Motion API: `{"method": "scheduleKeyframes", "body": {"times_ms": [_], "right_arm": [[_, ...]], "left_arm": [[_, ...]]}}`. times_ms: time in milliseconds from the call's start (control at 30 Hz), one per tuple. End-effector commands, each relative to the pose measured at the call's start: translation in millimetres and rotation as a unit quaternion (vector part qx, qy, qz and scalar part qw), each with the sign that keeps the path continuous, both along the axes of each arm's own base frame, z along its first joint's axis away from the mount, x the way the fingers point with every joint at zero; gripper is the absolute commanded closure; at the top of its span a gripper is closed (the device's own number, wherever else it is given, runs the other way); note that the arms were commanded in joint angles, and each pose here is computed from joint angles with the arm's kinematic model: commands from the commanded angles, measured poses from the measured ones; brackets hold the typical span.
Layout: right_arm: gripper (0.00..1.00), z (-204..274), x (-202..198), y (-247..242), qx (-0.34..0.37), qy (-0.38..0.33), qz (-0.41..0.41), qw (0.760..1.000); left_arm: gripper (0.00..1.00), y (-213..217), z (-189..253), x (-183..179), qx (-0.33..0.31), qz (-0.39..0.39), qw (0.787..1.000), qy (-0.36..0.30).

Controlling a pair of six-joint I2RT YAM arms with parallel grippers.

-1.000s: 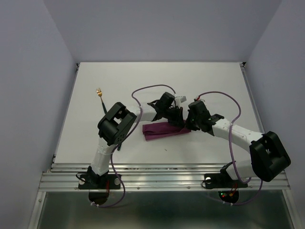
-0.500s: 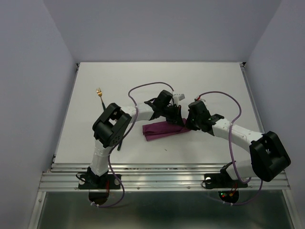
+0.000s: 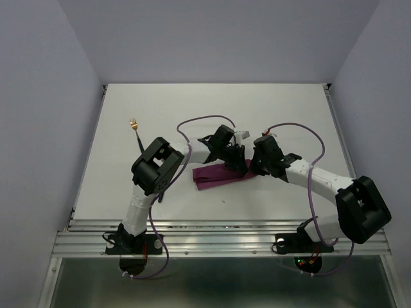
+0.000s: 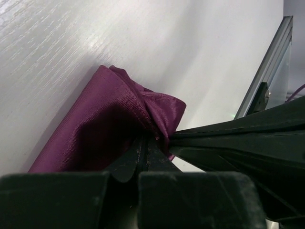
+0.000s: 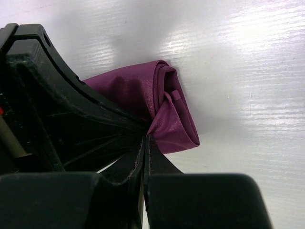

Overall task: Fold the napkin into a case and place the utensils inside
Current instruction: Stuff the top corner of the smaller-rectangle-folded napkin into the folded napkin.

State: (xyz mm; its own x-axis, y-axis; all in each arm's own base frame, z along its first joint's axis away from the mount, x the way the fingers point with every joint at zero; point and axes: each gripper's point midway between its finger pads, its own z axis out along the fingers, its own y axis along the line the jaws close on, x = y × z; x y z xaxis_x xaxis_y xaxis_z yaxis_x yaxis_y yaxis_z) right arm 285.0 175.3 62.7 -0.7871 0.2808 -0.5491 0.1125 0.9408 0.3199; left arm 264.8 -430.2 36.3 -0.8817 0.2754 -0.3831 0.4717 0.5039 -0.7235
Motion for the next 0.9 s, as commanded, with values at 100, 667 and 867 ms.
{"method": "scheduleKeyframes", "body": {"times_ms": [100,667,867], "right_arm": [[0.99,8.5,11.9,9.8,0.011,-0.02,0.0,1.0],[0.73,-2.2,22.1,10.6,-0.016,-0.01,0.006,1.0],[0.63,32.8,28.9,9.5,-0.009,-0.046,0.002,0.999]], "left_arm": [[1.0,-17.4,43.2,2.0,-0.058,-0.015,0.998,-0.023],[1.0,40.5,74.4,3.0,0.007,0.03,0.999,-0.032],[1.0,70.5,62.4,8.7,0.047,0.054,0.997,-0.039]]}}
